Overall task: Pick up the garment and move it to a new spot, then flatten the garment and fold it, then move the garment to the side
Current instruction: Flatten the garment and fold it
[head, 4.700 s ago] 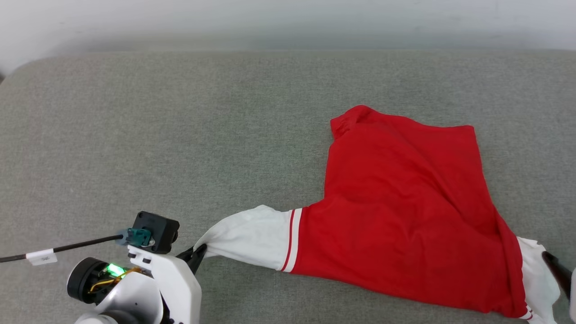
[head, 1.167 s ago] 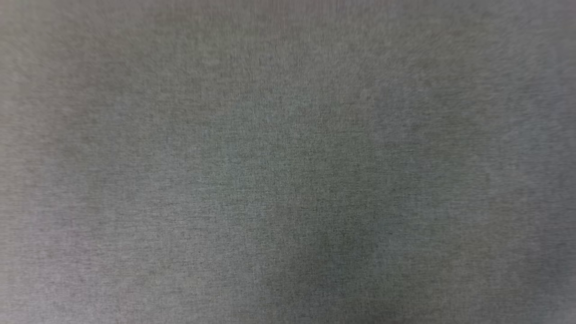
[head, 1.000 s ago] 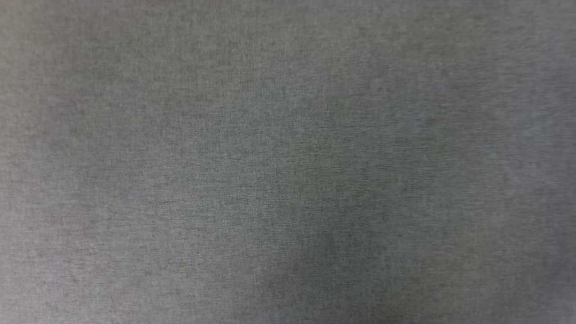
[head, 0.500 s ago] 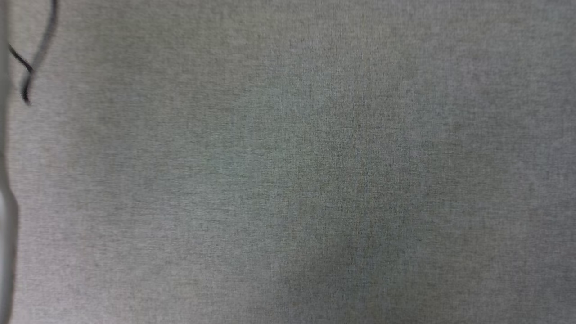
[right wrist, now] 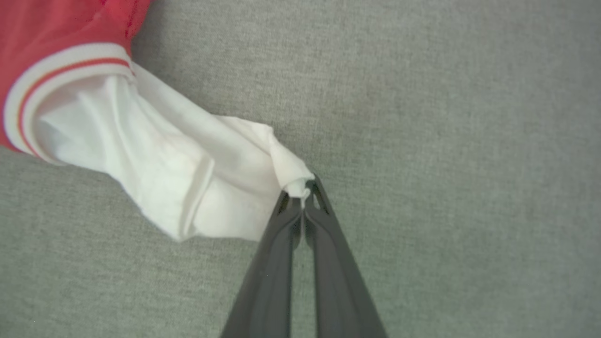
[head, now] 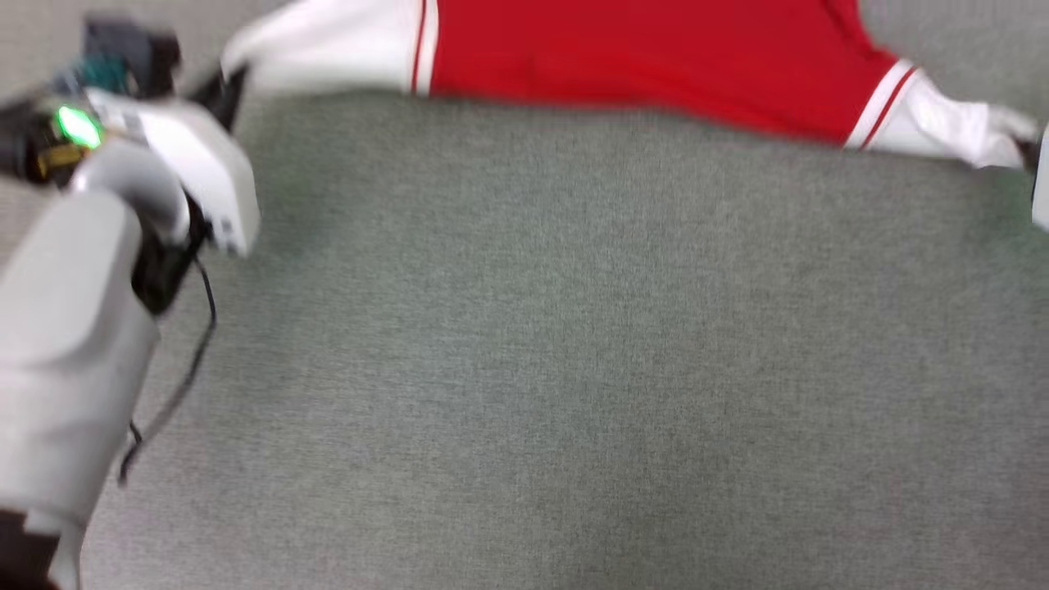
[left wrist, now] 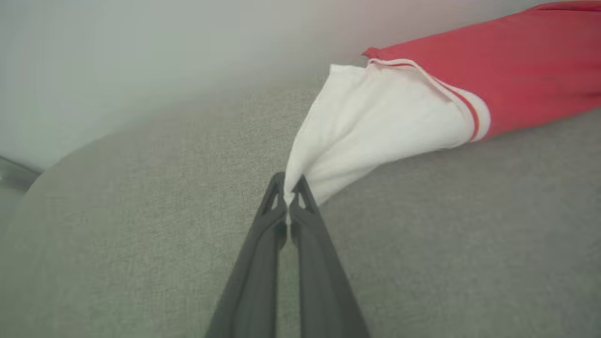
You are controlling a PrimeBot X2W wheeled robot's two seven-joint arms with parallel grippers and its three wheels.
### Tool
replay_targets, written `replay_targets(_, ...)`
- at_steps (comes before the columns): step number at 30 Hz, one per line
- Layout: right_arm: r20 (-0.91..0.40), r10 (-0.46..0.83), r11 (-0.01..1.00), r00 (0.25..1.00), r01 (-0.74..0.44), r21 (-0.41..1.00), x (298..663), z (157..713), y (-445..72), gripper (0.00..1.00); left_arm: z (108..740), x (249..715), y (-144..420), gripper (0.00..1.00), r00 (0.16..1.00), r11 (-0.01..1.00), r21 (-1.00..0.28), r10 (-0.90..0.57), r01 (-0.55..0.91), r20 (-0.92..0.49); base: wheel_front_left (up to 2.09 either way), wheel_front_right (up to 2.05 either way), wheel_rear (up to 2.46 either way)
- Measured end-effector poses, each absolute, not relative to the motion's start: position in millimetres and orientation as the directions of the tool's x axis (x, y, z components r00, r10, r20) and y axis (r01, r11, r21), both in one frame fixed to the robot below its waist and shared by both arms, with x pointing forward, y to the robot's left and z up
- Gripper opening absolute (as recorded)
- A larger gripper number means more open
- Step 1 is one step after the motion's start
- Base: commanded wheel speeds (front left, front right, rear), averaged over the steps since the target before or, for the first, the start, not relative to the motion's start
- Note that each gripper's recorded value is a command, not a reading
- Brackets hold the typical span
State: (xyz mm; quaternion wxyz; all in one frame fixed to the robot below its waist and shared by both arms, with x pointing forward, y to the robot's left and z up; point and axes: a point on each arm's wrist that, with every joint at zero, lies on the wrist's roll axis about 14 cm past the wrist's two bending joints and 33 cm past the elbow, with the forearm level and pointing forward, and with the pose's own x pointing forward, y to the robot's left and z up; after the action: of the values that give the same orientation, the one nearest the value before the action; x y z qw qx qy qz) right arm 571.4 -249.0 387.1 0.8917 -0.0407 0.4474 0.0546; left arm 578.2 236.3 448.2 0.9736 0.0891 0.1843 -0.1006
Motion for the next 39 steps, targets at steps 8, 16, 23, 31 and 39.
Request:
replay_targets(8,-0.831,0.088,0.994,0.55,-0.104,0.037,518,400,-257,0.0,434,495,265,0.0,0.833,0.969,0.107,-0.131,0.222,-0.537,0.0,0.0,0.0)
replay_targets(16,-0.854,0.083,0.996,0.514,-0.074,0.053,461,410,-275,0.0,428,411,258,0.0,0.753,0.972,0.03,-0.161,0.234,-0.638,0.0,0.0,0.0)
replay_targets(23,-0.881,0.088,0.996,0.466,-0.042,0.077,403,410,-287,0.0,426,340,244,0.0,0.695,0.975,-0.044,-0.188,0.22,-0.694,0.0,0.0,0.0)
replay_targets(31,-0.906,0.098,0.993,0.412,0.014,0.114,336,403,-297,0.0,424,276,230,0.0,0.639,0.973,-0.12,-0.219,0.196,-0.737,0.0,0.0,0.0)
replay_targets(39,-0.926,0.103,0.986,0.362,0.088,0.144,279,391,-297,0.0,414,238,210,0.0,0.576,0.962,-0.198,-0.272,0.189,-0.771,0.0,0.0,0.0)
